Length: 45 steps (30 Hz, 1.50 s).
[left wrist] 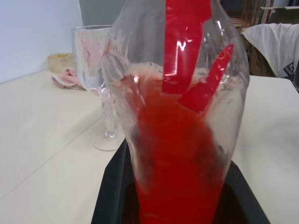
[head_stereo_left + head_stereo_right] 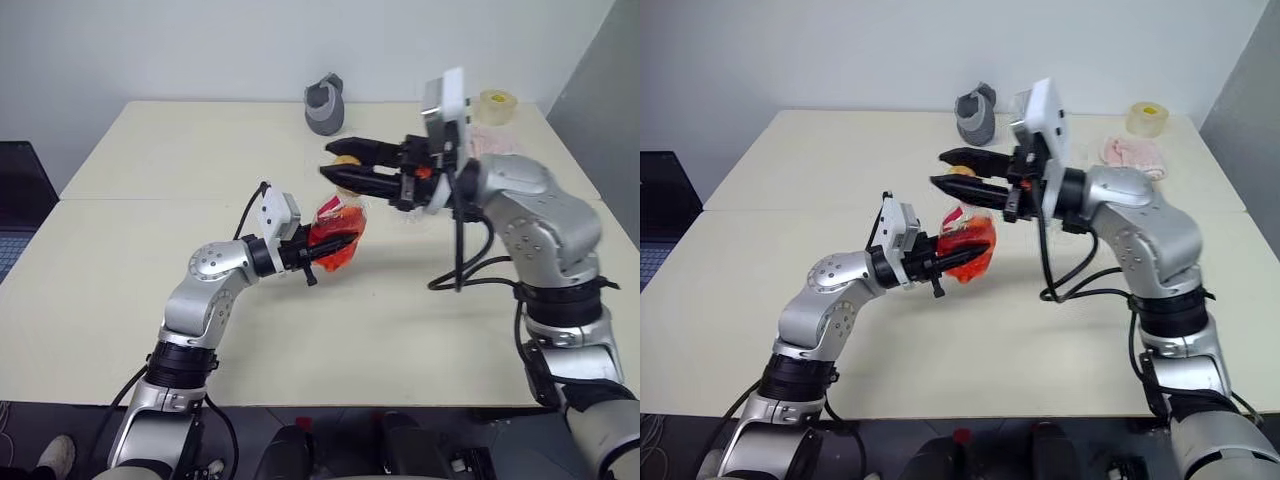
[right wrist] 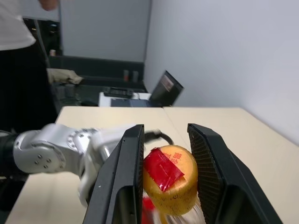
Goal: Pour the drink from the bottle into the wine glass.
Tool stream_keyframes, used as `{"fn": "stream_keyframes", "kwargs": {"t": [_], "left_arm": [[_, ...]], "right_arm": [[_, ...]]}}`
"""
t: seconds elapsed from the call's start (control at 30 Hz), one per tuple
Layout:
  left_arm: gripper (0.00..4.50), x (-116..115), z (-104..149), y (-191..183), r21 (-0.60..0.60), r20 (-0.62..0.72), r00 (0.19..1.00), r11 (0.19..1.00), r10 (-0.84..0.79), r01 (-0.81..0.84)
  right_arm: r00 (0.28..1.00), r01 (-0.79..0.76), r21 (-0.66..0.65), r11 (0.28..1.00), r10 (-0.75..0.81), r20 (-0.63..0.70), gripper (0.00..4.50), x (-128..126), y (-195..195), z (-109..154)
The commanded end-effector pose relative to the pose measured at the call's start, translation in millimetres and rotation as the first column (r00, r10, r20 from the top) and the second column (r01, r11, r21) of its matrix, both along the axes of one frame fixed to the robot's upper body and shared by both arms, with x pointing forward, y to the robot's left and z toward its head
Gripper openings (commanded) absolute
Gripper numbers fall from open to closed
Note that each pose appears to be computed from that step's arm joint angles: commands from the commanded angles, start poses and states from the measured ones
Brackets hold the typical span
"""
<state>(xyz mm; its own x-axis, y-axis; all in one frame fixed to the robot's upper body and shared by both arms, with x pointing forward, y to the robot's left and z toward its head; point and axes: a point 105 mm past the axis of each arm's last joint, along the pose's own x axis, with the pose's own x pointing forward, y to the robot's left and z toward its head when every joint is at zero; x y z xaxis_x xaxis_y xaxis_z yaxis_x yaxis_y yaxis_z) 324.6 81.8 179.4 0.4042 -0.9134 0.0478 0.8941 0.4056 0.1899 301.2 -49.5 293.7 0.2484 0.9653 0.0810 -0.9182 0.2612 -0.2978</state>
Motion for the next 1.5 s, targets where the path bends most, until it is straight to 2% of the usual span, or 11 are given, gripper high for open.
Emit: {"fn": "stream_keyframes", "kwargs": {"t": [0.03, 0.23, 0.33, 0.47, 0.57, 0.7, 0.83, 1.07, 1.27, 1.4, 1.5], "left_arm": [[0.77, -8, 14, 6, -0.022, 0.058, 0.998, 1.000, 0.000, 0.001], [0.77, -11, 14, 4, -0.038, 0.054, 0.998, 0.999, 0.011, -0.009], [0.77, -12, 16, 0, -0.048, 0.056, 0.998, 0.999, 0.004, -0.002], [0.77, -12, 21, -6, -0.058, 0.062, 0.998, 0.998, -0.009, 0.013], [0.77, -10, 21, -8, -0.055, 0.061, 0.998, 0.998, -0.015, 0.019], [0.77, -9, 21, -10, -0.051, 0.059, 0.998, 0.998, -0.020, 0.023], [0.77, -10, 22, -11, -0.050, 0.060, 0.998, 0.998, -0.027, 0.030], [0.77, -10, 23, -12, -0.046, 0.062, 0.998, 0.998, -0.031, 0.034], [0.77, -9, 24, -11, -0.043, 0.063, 0.998, 0.999, -0.028, 0.031], [0.77, -9, 22, -9, -0.040, 0.060, 0.998, 0.999, -0.021, 0.023], [0.77, -9, 21, -6, -0.039, 0.056, 0.998, 0.999, -0.012, 0.015]], "right_arm": [[0.999, 0.049, 0.014, 0.999, -0.050, 0.018, 1.26, -9, -15, 8], [0.934, 0.325, -0.021, 0.945, -0.325, -0.148, 1.26, 2, -53, -40], [0.854, 0.463, -0.051, 0.885, -0.461, -0.241, 1.26, 7, -72, -75], [0.671, 0.686, -0.126, 0.716, -0.690, -0.272, 1.26, 19, -106, -121], [0.589, 0.756, -0.141, 0.640, -0.758, -0.280, 1.26, 21, -117, -139], [0.406, 0.867, -0.154, 0.474, -0.850, -0.334, 1.26, 29, -139, -176], [0.297, 0.917, -0.160, 0.365, -0.893, -0.338, 1.26, 32, -151, -198], [0.235, 0.939, -0.176, 0.295, -0.926, -0.296, 1.26, 34, -155, -217], [0.238, 0.937, -0.186, 0.296, -0.930, -0.281, 3.09, 34, -153, -217], [0.270, 0.935, -0.148, 0.322, -0.919, -0.289, 4.38, 27, -155, -200], [0.297, 0.929, -0.133, 0.345, -0.910, -0.288, 4.45, 21, -154, -189]]}}
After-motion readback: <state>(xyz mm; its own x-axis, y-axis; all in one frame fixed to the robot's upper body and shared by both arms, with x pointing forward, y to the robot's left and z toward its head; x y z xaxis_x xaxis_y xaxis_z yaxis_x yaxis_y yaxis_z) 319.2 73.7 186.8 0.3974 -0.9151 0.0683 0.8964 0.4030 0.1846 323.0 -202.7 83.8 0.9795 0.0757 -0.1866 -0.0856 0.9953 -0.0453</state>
